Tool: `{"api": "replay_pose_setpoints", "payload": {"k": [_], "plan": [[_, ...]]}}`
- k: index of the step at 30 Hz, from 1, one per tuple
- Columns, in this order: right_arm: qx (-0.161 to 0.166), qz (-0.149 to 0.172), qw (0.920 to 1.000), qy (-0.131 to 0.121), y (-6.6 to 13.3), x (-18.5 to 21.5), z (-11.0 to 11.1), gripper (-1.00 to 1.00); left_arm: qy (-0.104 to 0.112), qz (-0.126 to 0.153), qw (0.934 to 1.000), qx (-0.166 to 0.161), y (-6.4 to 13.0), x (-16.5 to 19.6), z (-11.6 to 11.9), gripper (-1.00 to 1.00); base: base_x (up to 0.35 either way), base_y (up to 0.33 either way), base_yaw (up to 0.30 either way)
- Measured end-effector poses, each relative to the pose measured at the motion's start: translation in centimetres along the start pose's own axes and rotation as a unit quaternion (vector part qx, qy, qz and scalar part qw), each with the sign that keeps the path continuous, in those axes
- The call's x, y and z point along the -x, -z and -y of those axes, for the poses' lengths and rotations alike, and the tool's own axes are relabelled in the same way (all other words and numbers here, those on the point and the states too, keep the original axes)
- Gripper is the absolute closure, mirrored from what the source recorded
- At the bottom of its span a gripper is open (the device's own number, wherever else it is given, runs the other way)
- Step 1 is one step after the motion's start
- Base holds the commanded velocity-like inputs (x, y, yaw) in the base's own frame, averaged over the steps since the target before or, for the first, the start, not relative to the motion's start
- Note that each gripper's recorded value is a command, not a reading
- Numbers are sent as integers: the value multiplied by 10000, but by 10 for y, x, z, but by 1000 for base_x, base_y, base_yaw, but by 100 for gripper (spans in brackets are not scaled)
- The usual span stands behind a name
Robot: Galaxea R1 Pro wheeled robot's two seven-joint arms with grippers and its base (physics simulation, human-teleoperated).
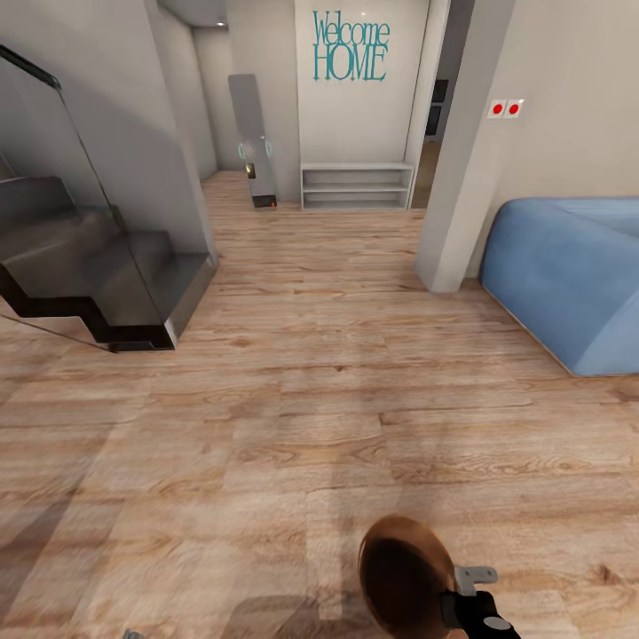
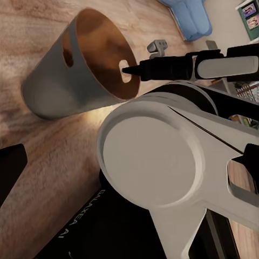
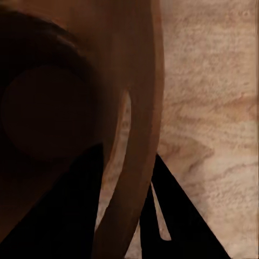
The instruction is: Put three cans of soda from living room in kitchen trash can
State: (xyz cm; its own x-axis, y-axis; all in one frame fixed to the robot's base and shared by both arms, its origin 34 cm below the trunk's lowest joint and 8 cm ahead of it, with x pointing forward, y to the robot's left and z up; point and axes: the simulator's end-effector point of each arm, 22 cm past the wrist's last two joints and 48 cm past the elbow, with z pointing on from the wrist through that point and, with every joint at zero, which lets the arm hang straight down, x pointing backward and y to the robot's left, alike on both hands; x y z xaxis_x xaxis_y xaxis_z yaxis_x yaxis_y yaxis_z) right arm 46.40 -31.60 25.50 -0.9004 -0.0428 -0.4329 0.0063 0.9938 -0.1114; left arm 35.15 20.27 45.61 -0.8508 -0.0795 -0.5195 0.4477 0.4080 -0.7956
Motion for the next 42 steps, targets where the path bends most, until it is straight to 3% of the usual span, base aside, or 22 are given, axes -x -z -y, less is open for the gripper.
{"api": "replay_pose_setpoints", "payload": {"k": [26,34,38,42], "plan": [[34,17,10000,9,0,0,-2,100,1,0,10000,3,0,0,0,-100,0,0,0],[87,454,9989,-25,0,52,-3,100,2,-1,10000,5,0,0,0,-100,0,0,0],[88,227,9997,7,3,69,-3,100,5,-1,10000,6,0,0,0,-100,0,0,0],[85,292,9995,-14,10,102,-2,100,4,-1,10000,6,0,0,0,-100,0,0,0]]}}
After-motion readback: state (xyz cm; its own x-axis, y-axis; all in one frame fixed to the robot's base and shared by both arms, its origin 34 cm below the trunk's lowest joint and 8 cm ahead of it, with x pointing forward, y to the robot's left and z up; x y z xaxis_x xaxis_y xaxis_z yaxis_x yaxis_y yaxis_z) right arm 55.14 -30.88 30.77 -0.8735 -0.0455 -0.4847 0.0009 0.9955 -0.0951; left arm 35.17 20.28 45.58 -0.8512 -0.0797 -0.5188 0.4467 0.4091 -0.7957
